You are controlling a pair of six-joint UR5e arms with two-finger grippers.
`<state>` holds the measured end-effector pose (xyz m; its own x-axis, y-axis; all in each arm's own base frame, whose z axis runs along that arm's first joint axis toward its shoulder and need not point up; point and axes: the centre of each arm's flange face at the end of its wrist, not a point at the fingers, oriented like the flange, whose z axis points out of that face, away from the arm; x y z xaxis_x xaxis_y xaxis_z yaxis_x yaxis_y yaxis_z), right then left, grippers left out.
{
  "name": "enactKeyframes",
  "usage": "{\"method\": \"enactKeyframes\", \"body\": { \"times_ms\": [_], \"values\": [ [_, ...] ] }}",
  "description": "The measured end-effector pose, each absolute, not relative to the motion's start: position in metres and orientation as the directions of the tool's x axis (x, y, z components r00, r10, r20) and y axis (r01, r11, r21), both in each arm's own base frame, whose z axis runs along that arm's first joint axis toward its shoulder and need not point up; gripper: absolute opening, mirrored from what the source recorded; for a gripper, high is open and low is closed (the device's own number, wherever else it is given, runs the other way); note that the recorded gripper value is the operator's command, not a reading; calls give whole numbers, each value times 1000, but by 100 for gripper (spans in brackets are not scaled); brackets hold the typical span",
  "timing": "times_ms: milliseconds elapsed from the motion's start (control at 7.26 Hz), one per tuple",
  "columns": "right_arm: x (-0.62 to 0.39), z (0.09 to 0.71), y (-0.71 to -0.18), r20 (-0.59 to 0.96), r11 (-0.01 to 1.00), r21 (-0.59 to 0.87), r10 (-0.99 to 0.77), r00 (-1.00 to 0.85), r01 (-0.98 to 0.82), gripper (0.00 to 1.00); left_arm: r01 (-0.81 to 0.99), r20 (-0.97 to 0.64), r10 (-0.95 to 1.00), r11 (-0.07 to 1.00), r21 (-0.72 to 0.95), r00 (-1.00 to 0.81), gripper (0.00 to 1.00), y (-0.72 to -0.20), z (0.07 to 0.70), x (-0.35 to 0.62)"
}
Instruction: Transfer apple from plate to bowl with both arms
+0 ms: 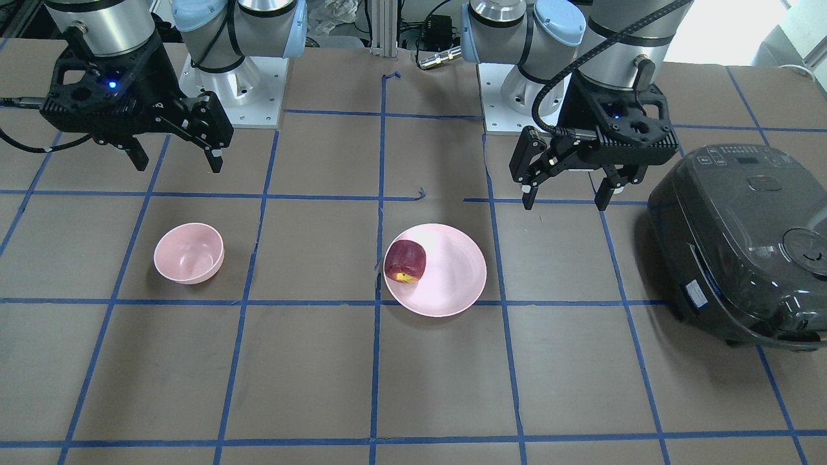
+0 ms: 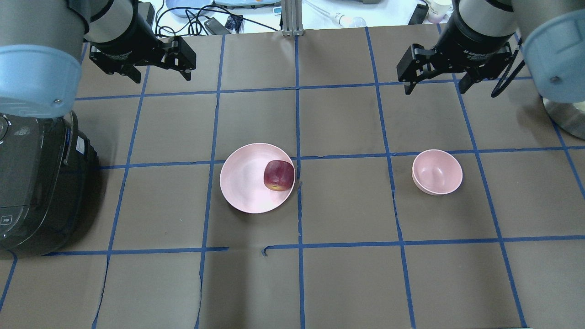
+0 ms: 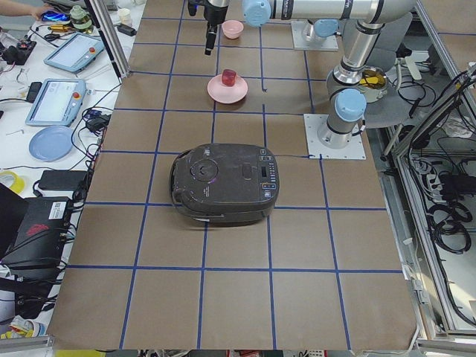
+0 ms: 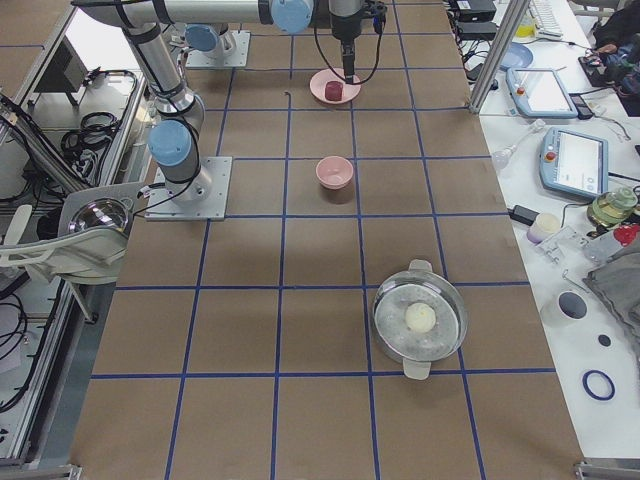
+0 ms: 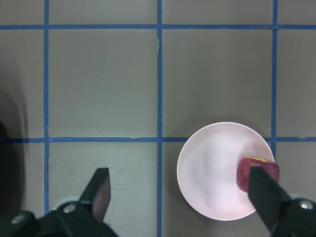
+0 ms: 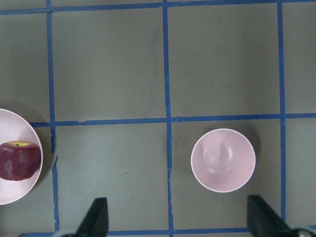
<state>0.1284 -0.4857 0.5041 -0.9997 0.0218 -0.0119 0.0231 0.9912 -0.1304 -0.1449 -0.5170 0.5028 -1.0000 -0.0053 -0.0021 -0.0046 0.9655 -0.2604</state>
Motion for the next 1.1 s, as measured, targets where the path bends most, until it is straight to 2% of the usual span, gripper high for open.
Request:
{"method": "enactKeyframes", "body": {
  "times_ms": [1102],
  "values": [
    [129,504,-486,-12,991,-131,21,-1000,23,100,13,-13,11,969,-247,-1000,100,-512,506,-142]
  ]
}}
